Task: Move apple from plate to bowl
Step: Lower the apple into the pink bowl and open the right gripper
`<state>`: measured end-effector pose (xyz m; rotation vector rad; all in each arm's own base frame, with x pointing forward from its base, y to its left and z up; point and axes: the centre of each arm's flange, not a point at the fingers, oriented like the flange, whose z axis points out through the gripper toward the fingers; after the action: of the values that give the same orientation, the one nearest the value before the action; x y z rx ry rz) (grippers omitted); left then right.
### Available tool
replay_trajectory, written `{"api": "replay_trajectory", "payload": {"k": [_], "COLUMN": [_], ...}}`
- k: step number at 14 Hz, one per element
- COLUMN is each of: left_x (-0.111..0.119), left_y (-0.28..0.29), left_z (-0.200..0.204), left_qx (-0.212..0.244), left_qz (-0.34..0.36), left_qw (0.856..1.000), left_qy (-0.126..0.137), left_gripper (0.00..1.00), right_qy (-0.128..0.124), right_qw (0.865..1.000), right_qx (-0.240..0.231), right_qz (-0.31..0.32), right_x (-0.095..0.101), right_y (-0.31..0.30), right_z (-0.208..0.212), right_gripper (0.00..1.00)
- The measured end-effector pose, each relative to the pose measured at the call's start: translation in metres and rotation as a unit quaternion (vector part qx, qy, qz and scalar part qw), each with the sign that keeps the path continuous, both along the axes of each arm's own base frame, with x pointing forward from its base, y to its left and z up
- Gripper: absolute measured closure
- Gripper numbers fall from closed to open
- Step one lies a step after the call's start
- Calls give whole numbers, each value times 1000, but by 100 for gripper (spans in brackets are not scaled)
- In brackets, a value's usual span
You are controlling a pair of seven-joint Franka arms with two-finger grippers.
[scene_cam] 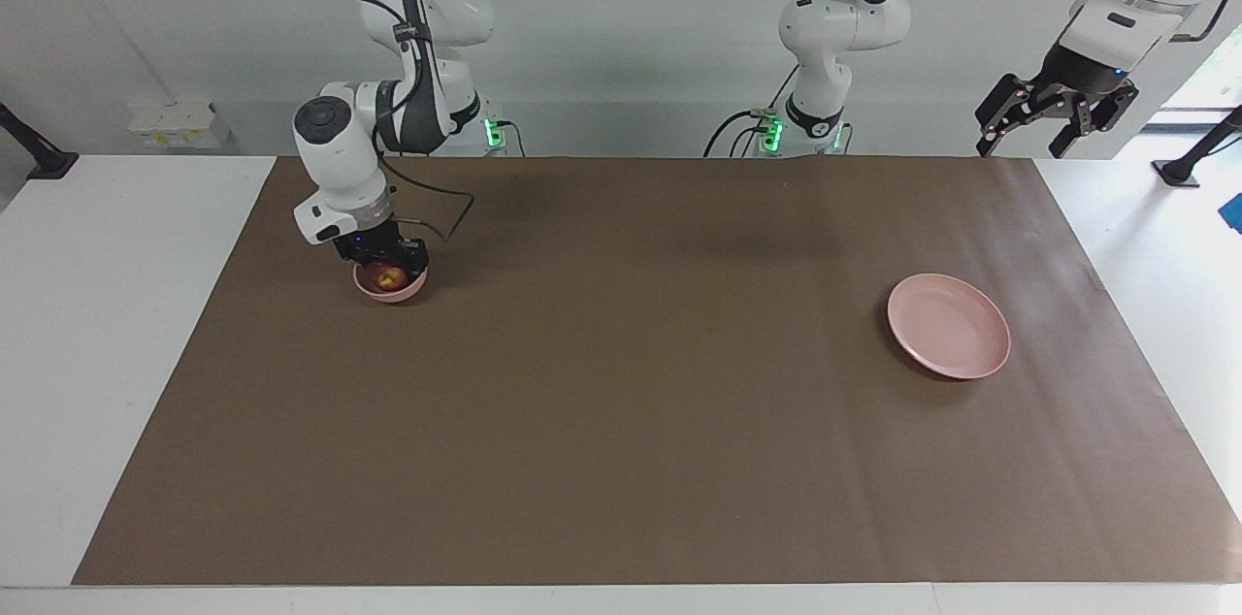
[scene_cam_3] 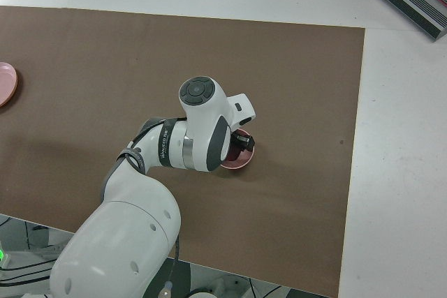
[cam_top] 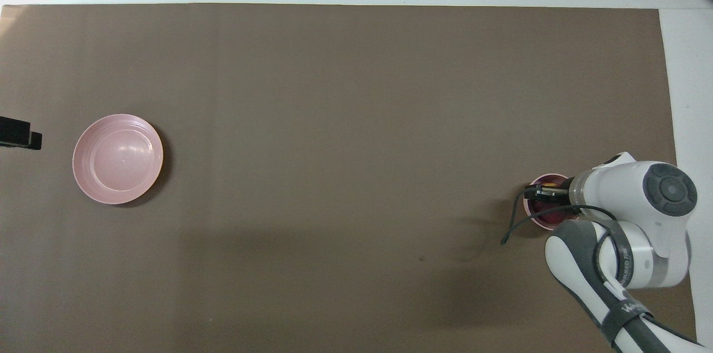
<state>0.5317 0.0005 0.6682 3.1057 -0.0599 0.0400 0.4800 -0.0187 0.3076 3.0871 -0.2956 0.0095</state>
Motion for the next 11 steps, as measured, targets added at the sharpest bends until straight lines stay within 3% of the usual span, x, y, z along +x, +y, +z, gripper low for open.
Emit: {"api": "replay_trajectory", "payload": {"k": [1, 4, 8, 11], "left_x": [0, -1, -5, -6], "left_y": [0, -1, -1, -1], "left_z": [-1, -2, -6, -7], "left_qx": [0, 0, 0, 0], "left_qz": [0, 0, 0, -1], "left_qw": [1000, 1000, 1000, 1000], "left_qy": [1, 6, 26, 30], "left_gripper": [0, 0, 0, 0], "right_qy": [2, -2, 19, 17], "right_qw": [1000, 1000, 1000, 1000], "right_qx": [0, 0, -3, -6], "right_qz": [-4, -5, -6, -2], "right_x": [0, 3, 13, 26], "right_y": [-1, -1, 0, 1], "right_z": [-4, 2, 49, 106], "right_gripper": [25, 0, 0, 0]}}
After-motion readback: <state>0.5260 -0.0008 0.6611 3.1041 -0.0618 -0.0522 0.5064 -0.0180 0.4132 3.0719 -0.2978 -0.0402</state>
